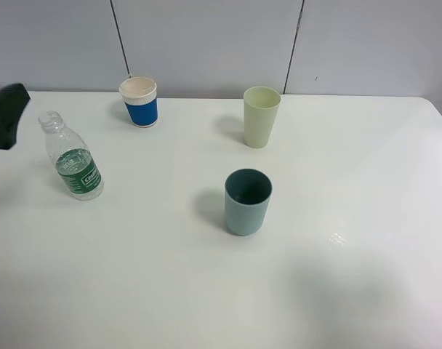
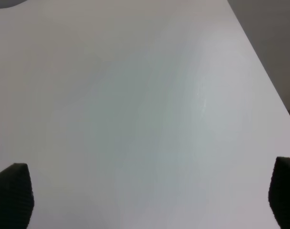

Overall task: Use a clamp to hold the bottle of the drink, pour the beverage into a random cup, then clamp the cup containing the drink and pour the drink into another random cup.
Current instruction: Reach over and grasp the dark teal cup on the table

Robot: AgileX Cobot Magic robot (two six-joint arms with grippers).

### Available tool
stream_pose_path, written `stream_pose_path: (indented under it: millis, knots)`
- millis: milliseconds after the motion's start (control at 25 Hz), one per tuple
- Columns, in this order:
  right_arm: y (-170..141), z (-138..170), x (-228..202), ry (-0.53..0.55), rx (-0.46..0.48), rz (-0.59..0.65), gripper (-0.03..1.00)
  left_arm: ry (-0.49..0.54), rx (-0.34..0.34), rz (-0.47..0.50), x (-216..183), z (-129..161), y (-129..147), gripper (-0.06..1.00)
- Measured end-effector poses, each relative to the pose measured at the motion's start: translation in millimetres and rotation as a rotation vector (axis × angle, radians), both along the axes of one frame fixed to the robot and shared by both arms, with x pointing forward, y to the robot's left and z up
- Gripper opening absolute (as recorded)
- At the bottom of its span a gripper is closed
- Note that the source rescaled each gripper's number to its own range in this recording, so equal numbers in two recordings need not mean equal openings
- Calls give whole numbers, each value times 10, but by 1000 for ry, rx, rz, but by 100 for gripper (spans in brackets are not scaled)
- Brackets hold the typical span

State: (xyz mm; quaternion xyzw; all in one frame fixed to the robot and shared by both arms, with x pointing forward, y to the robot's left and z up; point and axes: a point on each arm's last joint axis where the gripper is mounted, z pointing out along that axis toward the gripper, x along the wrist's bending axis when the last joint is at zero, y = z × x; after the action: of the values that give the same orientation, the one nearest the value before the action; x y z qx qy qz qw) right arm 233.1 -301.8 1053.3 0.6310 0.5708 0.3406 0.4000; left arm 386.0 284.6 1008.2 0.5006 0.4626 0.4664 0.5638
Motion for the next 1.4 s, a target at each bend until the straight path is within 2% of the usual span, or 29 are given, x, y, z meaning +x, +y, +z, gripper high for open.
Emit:
stream_pose_path:
  millis: [120,240,440,680,800,920,1160,1400]
  knots:
    - [0,0,0,0,0,0,100,-70,-6,10,-57,291,14,99]
    - [0,0,0,0,0,0,100,-72,-1,21,-94,570,27,99]
    - [0,0,0,0,0,0,100,28,28,48,-208,975,60,99]
    - [0,0,0,0,0,0,100,204,98,74,-488,1281,110,99]
    - [0,0,0,0,0,0,100,293,122,82,-682,1338,137,99]
    - [0,0,0,0,0,0,100,328,124,87,-893,1343,161,99]
    - [0,0,0,0,0,0,100,362,120,95,-1307,1237,203,99]
    - [0,0,0,0,0,0,100,362,110,93,-1559,1064,221,99]
